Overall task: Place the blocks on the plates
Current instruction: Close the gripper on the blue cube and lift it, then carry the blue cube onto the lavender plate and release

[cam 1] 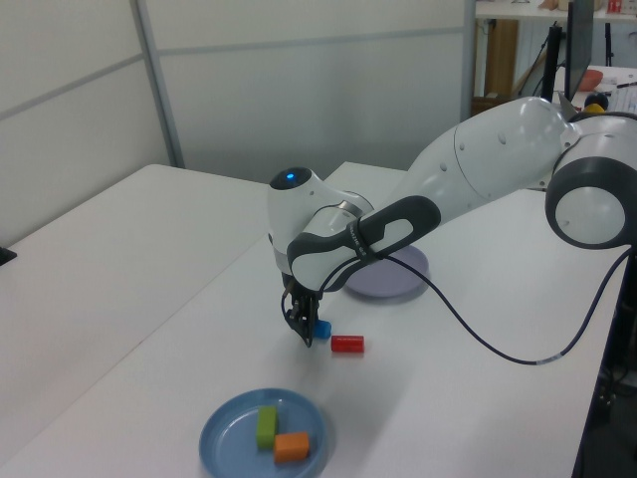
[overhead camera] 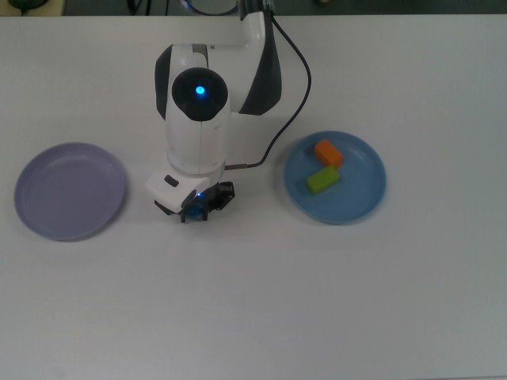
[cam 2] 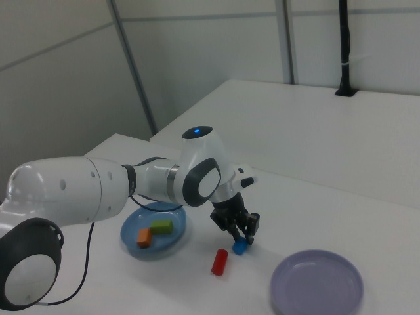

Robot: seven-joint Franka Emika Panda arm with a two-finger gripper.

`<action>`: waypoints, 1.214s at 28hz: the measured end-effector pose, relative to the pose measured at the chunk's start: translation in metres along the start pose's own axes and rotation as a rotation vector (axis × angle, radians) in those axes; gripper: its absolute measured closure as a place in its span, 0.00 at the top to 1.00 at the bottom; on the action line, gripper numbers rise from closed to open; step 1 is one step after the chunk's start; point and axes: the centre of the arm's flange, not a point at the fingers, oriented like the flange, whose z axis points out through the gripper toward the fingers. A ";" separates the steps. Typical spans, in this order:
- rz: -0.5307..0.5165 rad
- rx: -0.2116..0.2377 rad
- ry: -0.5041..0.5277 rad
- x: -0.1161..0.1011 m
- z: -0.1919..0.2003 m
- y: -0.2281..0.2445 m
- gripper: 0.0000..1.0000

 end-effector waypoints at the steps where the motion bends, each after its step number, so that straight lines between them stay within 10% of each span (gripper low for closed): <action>1: 0.000 0.000 -0.001 0.000 0.000 0.000 0.41; 15: 0.003 0.003 -0.032 -0.006 0.007 0.002 0.72; 24: -0.007 0.006 -0.063 -0.010 0.006 0.001 0.37; 34: 0.022 -0.001 -0.042 -0.008 -0.009 0.022 0.37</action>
